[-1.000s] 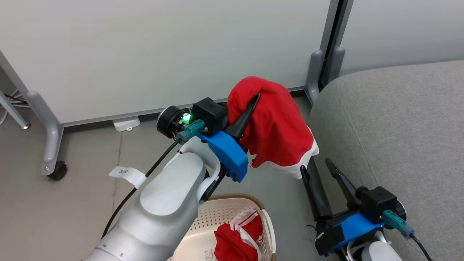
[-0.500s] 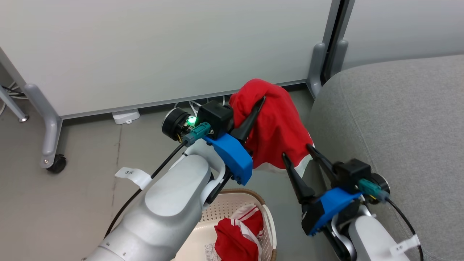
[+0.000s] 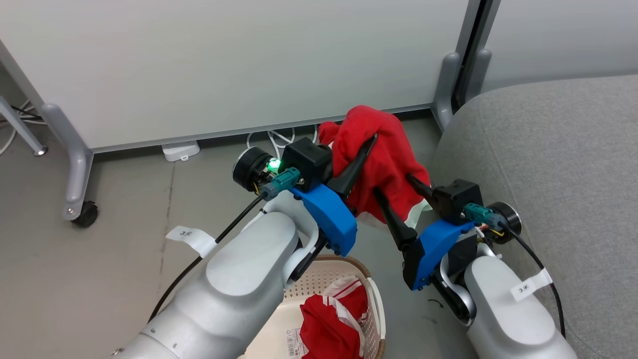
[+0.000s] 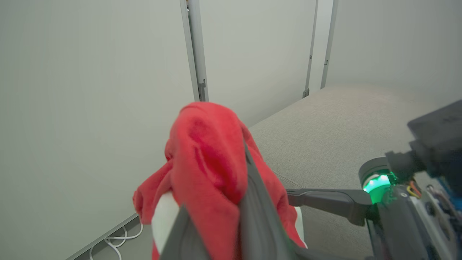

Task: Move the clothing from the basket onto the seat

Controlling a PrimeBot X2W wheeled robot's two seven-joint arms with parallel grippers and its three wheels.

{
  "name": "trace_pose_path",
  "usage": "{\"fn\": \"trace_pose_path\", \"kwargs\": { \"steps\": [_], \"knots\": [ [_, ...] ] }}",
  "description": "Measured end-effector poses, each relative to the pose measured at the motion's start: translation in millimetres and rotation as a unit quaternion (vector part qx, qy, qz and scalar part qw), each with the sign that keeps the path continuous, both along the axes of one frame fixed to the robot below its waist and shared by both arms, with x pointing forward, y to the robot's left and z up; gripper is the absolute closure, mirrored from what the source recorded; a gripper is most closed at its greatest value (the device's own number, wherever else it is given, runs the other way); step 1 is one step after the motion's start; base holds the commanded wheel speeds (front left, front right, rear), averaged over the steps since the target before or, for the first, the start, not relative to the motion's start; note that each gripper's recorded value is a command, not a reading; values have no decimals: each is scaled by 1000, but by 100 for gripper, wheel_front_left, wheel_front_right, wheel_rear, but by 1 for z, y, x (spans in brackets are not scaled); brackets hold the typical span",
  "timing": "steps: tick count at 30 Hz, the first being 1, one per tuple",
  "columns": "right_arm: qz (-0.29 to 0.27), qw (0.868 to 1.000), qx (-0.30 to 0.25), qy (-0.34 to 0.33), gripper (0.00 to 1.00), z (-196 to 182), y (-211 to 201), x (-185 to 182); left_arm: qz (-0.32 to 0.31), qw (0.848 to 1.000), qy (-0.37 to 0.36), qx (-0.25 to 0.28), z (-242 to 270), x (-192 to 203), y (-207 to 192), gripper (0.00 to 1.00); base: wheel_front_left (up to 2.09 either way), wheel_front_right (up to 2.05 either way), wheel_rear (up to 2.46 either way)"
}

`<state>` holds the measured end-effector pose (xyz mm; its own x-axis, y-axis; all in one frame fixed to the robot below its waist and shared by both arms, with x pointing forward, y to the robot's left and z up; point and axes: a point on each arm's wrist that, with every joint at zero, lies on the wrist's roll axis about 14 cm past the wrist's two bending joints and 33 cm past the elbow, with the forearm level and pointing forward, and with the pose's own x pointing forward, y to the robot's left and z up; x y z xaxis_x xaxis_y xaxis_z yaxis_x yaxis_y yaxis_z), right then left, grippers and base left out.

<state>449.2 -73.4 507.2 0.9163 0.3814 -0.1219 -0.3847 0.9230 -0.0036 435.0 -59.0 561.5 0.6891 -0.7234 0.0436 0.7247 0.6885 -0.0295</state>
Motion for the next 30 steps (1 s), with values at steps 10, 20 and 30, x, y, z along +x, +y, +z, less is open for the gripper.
{"fn": "trace_pose_path", "kwargs": {
  "steps": [10,20,30],
  "knots": [
    [10,1000,-11,10,100,0,6,9,-9,1000,5,1,-1,-5,-3,100,0,0,0],
    [13,1000,4,14,100,-2,8,4,-11,1000,8,6,-2,-9,-6,100,0,0,0],
    [5,1000,13,12,100,-2,3,1,-6,1000,13,4,-3,-11,-6,24,0,0,0]
  ]
}}
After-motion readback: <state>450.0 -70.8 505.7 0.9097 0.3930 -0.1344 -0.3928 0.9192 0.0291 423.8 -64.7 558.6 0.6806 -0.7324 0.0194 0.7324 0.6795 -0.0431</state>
